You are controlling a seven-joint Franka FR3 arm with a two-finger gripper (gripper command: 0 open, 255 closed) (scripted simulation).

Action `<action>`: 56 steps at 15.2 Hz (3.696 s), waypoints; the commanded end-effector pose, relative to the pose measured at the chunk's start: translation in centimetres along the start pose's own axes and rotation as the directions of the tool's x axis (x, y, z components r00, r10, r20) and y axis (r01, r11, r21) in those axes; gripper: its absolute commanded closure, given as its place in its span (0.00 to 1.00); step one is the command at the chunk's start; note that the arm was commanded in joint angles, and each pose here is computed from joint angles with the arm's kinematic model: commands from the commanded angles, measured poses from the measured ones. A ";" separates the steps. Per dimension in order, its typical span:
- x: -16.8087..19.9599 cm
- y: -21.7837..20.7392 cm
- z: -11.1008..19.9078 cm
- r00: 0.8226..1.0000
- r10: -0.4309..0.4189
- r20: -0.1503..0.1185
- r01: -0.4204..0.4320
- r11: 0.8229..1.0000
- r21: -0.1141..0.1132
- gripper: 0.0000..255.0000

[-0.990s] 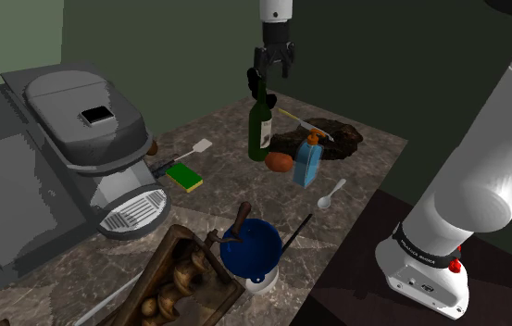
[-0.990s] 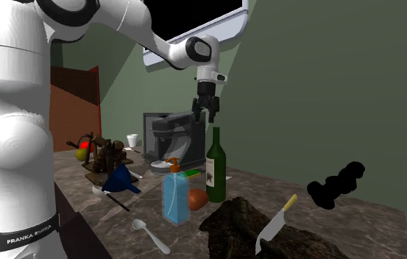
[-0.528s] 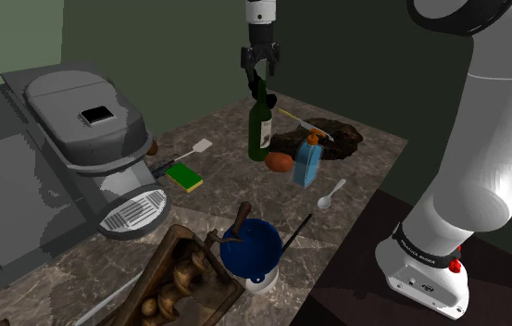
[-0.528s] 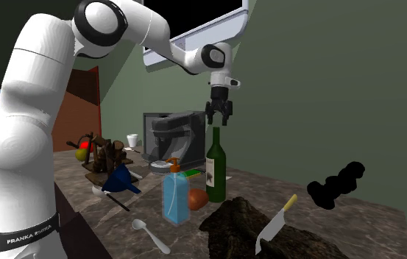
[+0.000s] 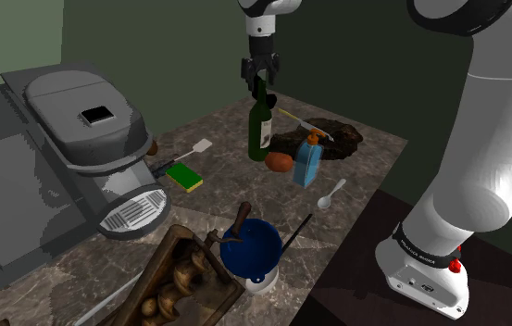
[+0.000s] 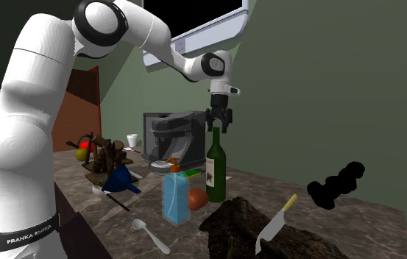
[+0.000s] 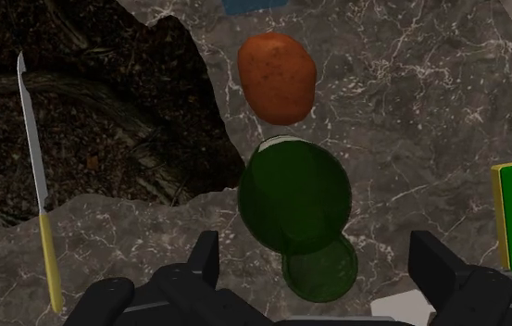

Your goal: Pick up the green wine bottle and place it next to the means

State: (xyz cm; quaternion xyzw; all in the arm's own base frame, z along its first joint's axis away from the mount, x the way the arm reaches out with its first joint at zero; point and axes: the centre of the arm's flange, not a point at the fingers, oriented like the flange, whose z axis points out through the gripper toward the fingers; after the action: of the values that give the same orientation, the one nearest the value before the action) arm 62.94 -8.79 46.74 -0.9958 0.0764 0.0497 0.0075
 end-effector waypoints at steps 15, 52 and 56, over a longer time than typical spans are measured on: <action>0.0 0.0 0.1 1.000 0.000 0.000 0.000 1.000 0.000 1.00; -8.5 -25.3 -7.9 1.000 0.000 0.000 0.000 1.000 0.000 1.00; -10.0 -30.4 -7.7 1.000 0.000 0.000 0.000 1.000 0.000 1.00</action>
State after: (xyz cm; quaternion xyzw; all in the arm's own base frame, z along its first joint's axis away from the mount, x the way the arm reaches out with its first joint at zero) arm 58.64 21.19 55.60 -0.9959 0.0757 0.0497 0.0072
